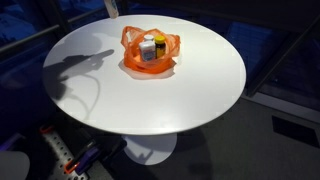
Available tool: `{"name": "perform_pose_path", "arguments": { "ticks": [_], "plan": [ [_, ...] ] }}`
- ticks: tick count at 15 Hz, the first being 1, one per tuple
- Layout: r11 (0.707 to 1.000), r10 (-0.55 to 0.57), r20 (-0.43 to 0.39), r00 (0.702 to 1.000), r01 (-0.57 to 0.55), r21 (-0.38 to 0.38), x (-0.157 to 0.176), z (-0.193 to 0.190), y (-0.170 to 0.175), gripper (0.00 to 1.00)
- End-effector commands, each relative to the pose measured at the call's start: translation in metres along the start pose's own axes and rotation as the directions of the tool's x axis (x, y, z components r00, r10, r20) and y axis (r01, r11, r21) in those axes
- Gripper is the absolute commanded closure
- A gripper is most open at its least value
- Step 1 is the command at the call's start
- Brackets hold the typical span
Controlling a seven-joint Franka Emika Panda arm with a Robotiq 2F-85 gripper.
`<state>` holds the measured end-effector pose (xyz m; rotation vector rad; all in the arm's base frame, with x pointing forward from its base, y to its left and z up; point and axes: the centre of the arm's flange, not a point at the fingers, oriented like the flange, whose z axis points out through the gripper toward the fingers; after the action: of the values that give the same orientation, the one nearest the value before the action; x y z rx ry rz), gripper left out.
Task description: Pick up the longest white bottle from the orange plastic bag and put it on the table
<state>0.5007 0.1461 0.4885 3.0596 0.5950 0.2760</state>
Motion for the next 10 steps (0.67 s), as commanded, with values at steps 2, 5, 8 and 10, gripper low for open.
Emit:
{"name": "perform_pose_path", "arguments": {
  "ticks": [2,5,8,10],
  "plan": [
    [0.997,-0.025,0.020,0.999,0.023,0.068,0.010,0.011,-0.027,0.89],
    [0.996,-0.035,0.064,0.997,0.029,0.089,0.014,0.030,-0.043,0.89],
    [0.995,-0.053,0.104,0.993,0.044,0.086,0.016,0.046,-0.051,0.89],
    [0.995,-0.059,0.092,0.994,0.051,0.081,0.006,0.053,-0.050,0.65]
  ]
}}
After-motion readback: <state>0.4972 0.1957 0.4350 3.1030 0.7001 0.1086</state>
